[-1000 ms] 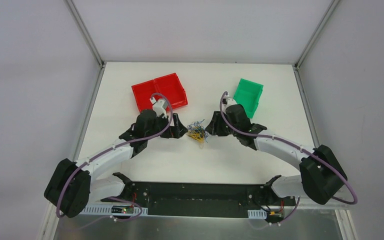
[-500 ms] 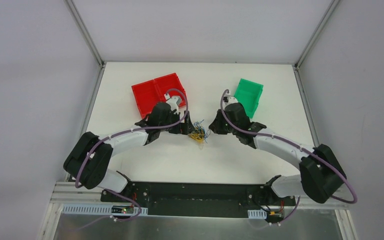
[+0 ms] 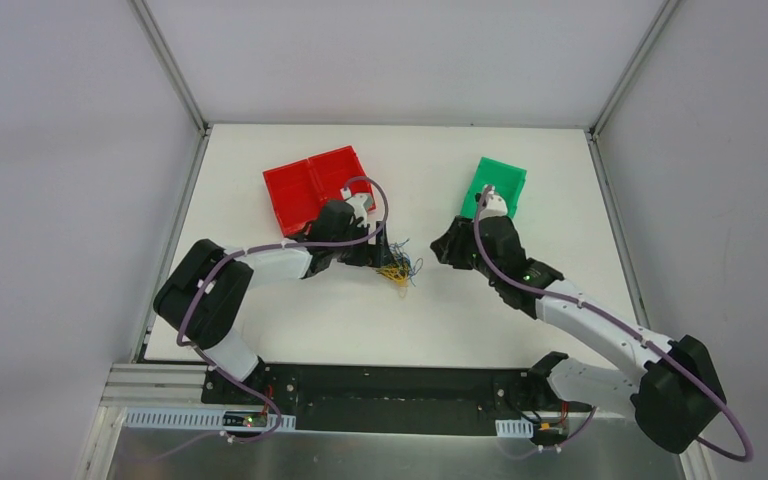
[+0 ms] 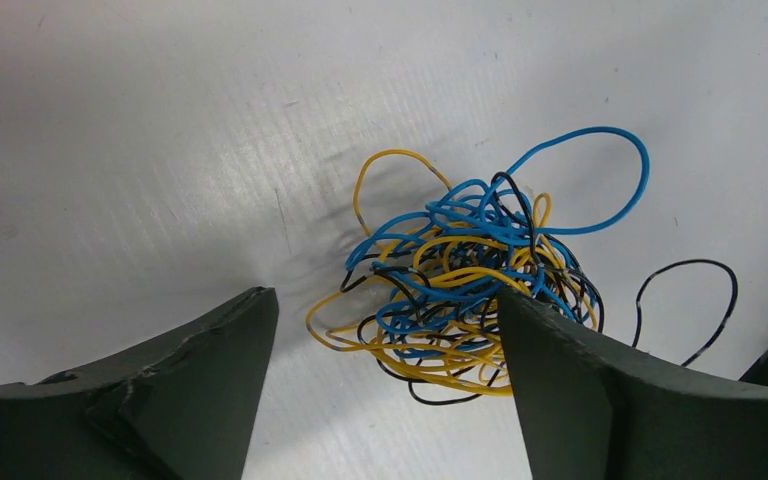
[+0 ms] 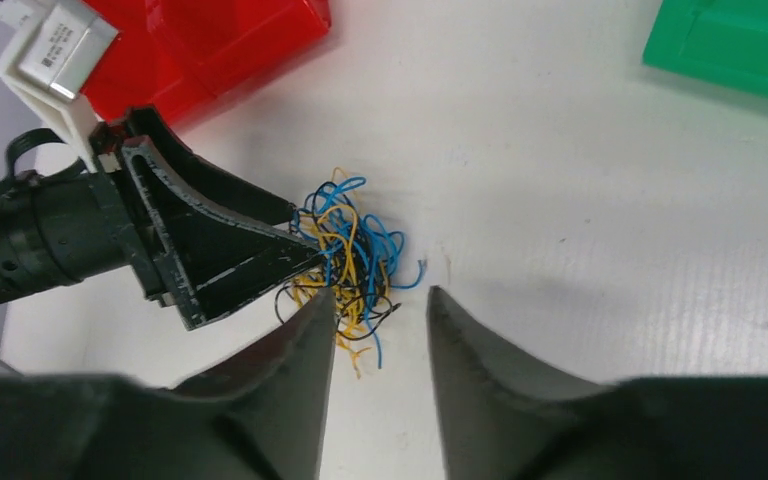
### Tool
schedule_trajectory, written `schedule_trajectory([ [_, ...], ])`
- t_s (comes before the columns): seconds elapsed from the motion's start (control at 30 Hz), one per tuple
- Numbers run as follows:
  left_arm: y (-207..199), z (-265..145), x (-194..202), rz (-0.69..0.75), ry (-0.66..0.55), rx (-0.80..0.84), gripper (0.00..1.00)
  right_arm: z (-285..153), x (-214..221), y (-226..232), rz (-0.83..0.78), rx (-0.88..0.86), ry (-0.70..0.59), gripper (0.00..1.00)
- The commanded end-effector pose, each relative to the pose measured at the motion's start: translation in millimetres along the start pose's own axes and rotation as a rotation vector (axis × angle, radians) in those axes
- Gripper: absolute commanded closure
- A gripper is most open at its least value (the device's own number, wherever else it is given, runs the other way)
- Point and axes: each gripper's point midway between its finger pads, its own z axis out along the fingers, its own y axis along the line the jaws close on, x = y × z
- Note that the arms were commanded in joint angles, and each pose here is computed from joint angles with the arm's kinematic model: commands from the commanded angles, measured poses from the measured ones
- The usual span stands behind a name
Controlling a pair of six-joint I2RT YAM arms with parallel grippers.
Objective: Untangle the cables
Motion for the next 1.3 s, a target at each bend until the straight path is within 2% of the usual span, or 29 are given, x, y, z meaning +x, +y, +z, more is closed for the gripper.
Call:
schedule_trajectory([
  [0.0,-16,1,-12,0.018,-0.008,0.051,0.22,4,10,15,0.009,-0.086,0.048,0.33],
  [0.03,-18,1,-12,0.018,-0.004,0.06,0.27,6,14,18,0.012,-0.1,0.074,0.26],
  [0.07,-19,1,-11,0.017,-0.001,0.065,0.31,10,18,19,0.014,-0.104,0.1,0.25],
  [0.33,-24,-2,-13,0.017,-0.004,0.086,0.39,35,47,35,0.048,-0.173,0.241,0.24],
  [0.47,-26,-3,-13,0.018,-0.009,0.099,0.52,41,53,42,0.064,-0.209,0.267,0.26],
  [0.6,-30,-2,-13,0.018,-0.002,0.118,0.69,42,51,49,0.072,-0.253,0.252,0.37],
  [0.67,-31,-3,-13,0.017,0.0,0.126,0.73,45,48,47,0.074,-0.239,0.232,0.41],
  [0.73,-32,-3,-13,0.016,-0.003,0.132,0.78,48,46,48,0.076,-0.245,0.22,0.55],
  [0.83,-34,-6,-14,0.017,-0.007,0.138,0.88,51,46,49,0.085,-0.24,0.226,0.9],
  [0.87,-33,-6,-14,0.019,-0.011,0.136,0.94,51,45,44,0.085,-0.212,0.22,1.0],
  [0.93,-33,-9,-16,0.021,-0.024,0.128,1.0,51,41,35,0.083,-0.157,0.197,1.0],
  [1.07,-26,-17,-20,0.019,-0.051,0.081,1.0,43,29,14,0.09,-0.058,0.122,1.0],
  [1.27,14,-44,-34,-0.014,-0.159,-0.142,1.0,17,-10,-35,0.175,0.123,-0.07,1.0],
])
